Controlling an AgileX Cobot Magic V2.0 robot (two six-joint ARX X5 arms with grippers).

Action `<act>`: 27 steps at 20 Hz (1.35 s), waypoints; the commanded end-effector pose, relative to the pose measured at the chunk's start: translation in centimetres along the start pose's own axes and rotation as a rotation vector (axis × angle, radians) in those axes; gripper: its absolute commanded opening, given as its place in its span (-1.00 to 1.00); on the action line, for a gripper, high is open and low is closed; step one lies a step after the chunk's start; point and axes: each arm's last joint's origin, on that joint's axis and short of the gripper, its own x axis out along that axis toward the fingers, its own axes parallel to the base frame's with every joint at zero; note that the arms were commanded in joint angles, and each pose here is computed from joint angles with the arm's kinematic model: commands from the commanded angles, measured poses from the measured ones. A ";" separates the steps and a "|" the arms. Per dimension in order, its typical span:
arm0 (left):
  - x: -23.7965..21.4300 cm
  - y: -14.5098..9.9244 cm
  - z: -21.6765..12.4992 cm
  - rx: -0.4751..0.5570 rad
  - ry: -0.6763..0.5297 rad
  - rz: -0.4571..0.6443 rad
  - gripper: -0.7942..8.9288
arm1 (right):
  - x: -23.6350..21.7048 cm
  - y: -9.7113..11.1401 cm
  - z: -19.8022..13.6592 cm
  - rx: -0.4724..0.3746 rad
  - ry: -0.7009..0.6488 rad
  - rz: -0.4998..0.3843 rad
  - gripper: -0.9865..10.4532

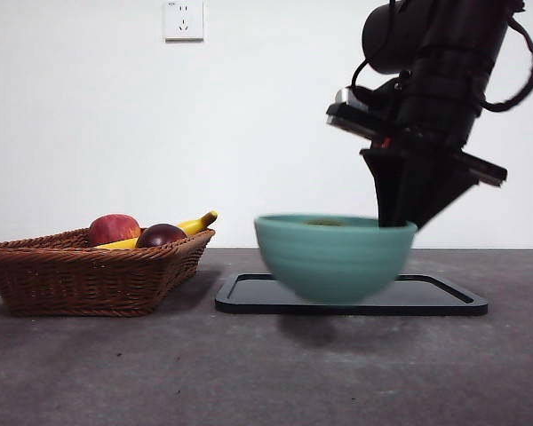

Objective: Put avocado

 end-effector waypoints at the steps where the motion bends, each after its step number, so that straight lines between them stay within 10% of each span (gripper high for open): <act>1: -0.3 -0.1 0.6 0.025 -0.040 -0.015 0.43 | 0.0 -0.6 2.8 0.033 -0.022 -0.004 -0.82; 8: -0.3 -0.1 0.7 0.024 -0.058 -0.018 0.43 | 0.7 -3.4 10.1 0.086 -0.066 -0.037 -0.82; 16: -0.3 -0.1 0.7 0.024 -0.058 -0.018 0.43 | 4.2 -5.0 11.2 0.114 -0.022 -0.086 -0.82; 20: -0.3 -0.1 0.8 0.024 -0.058 -0.018 0.43 | 3.8 -5.2 11.3 0.113 -0.032 -0.098 -0.09; 24: -0.3 -0.1 0.8 0.024 -0.058 -0.018 0.43 | -2.3 -4.5 11.4 0.093 -0.134 -0.319 -0.06; 27: -0.3 -0.1 0.7 0.024 -0.058 -0.018 0.43 | -8.5 -1.9 9.1 0.044 -0.224 -0.324 0.04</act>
